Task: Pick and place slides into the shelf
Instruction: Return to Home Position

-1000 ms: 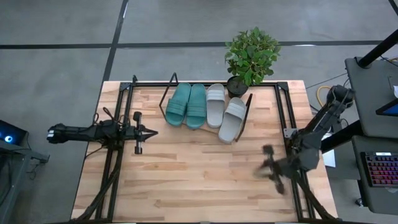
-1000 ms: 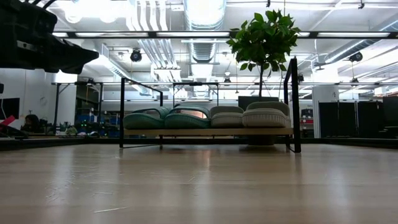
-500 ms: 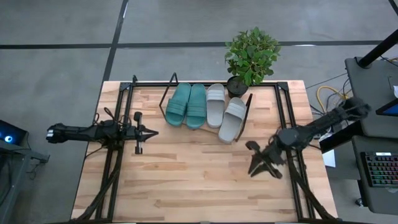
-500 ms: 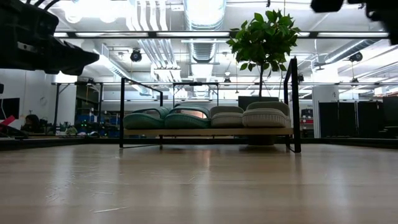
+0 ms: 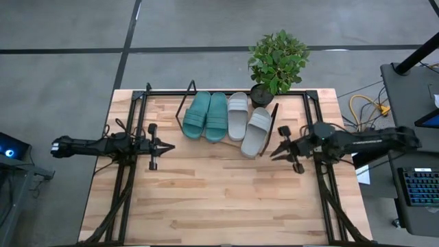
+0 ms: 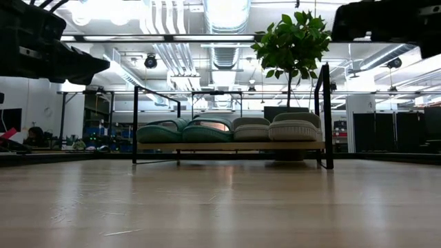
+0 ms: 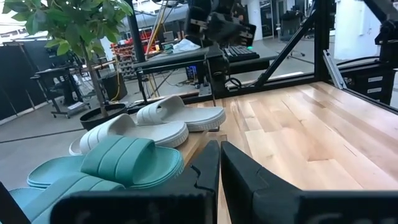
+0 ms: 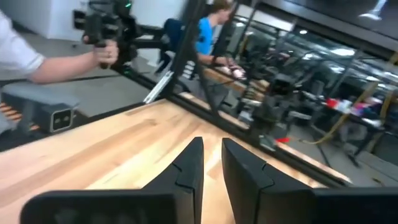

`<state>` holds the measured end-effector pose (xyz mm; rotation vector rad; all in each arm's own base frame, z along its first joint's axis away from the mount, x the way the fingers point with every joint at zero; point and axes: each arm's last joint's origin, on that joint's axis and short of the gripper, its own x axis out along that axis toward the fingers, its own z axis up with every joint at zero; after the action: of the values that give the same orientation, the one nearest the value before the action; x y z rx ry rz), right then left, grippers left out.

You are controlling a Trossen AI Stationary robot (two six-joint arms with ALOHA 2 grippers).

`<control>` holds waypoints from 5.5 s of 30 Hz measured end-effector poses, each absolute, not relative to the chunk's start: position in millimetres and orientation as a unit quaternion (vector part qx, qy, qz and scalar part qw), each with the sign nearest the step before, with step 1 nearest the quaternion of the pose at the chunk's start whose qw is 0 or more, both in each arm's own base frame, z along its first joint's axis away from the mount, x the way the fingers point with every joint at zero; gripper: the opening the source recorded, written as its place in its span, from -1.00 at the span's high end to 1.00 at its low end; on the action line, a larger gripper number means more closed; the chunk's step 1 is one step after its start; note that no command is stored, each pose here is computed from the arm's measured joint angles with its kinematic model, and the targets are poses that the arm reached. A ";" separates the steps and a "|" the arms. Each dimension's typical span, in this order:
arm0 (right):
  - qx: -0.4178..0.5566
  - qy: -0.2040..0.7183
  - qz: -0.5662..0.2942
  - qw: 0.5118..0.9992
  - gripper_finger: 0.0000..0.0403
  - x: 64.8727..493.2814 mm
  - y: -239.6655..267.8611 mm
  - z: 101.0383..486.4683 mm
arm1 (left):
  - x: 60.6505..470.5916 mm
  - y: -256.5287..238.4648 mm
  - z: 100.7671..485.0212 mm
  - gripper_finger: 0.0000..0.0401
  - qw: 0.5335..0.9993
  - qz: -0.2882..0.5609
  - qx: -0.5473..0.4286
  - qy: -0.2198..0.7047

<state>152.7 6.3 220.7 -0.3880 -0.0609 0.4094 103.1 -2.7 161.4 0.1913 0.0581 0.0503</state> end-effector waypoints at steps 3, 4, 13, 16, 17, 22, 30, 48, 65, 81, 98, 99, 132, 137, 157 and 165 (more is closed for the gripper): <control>-0.181 -0.033 0.172 0.968 0.78 137.4 3.0 226.8 | 103.1 -2.7 161.3 1.00 0.995 0.025 0.095 0.029; -0.174 -0.034 0.155 0.972 0.79 132.3 2.3 228.5 | 103.1 -2.7 161.3 1.00 0.995 0.025 0.095 0.029; -0.078 -0.023 0.044 0.996 0.86 94.1 -1.5 211.4 | 103.1 -2.7 161.2 1.00 0.995 0.025 0.095 0.030; -0.071 -0.019 0.039 0.997 0.87 85.9 -1.3 201.8 | 103.1 -2.7 161.2 1.00 0.995 0.025 0.095 0.030; -0.069 -0.011 0.032 0.997 0.87 86.6 -1.8 198.8 | 103.1 -2.7 161.2 1.00 0.995 0.025 0.095 0.030; -0.055 0.036 0.019 0.998 0.87 93.5 -3.1 180.0 | 103.4 -2.8 160.6 1.00 0.995 0.023 0.096 0.033; -0.032 0.007 0.024 0.999 0.87 94.5 -2.8 173.1 | 104.1 -2.8 159.7 1.00 0.994 0.022 0.097 0.038; -0.049 0.022 0.025 0.998 0.87 101.9 -3.3 162.5 | 102.0 -2.7 162.4 1.00 0.997 0.023 0.066 0.021; -0.074 0.021 0.026 0.997 0.87 102.5 -3.3 162.7 | 104.8 -3.6 157.7 1.00 0.999 0.012 0.019 0.047; -0.077 0.021 0.026 0.996 0.87 102.5 -3.3 162.7 | 107.4 -3.7 154.3 1.00 0.997 0.012 0.021 0.067; -0.077 0.021 0.026 0.996 0.87 102.5 -3.3 162.7 | 107.4 -3.7 155.2 1.00 0.998 0.012 0.021 0.063; -0.077 0.021 0.026 0.996 0.87 102.5 -3.3 162.7 | 107.5 -3.7 155.1 1.00 0.998 0.012 0.021 0.063; -0.077 0.021 0.026 0.997 0.87 102.4 -3.3 163.0 | 107.4 -3.7 155.3 1.00 0.998 0.012 0.021 0.062; -0.077 0.021 0.026 0.997 0.87 102.4 -3.3 163.0 | 107.4 -3.7 155.3 1.00 0.998 0.012 0.021 0.062; -0.077 0.021 0.026 0.997 0.87 102.4 -3.3 163.0 | 107.4 -3.7 155.3 1.00 0.998 0.012 0.021 0.062; -0.077 0.021 0.025 0.997 0.87 102.4 -3.3 163.0 | 107.4 -3.7 155.3 1.00 0.998 0.012 0.021 0.062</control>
<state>102.4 -3.3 163.0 -0.1537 0.0416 0.0510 107.4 -3.7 155.3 0.0413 0.1249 0.0233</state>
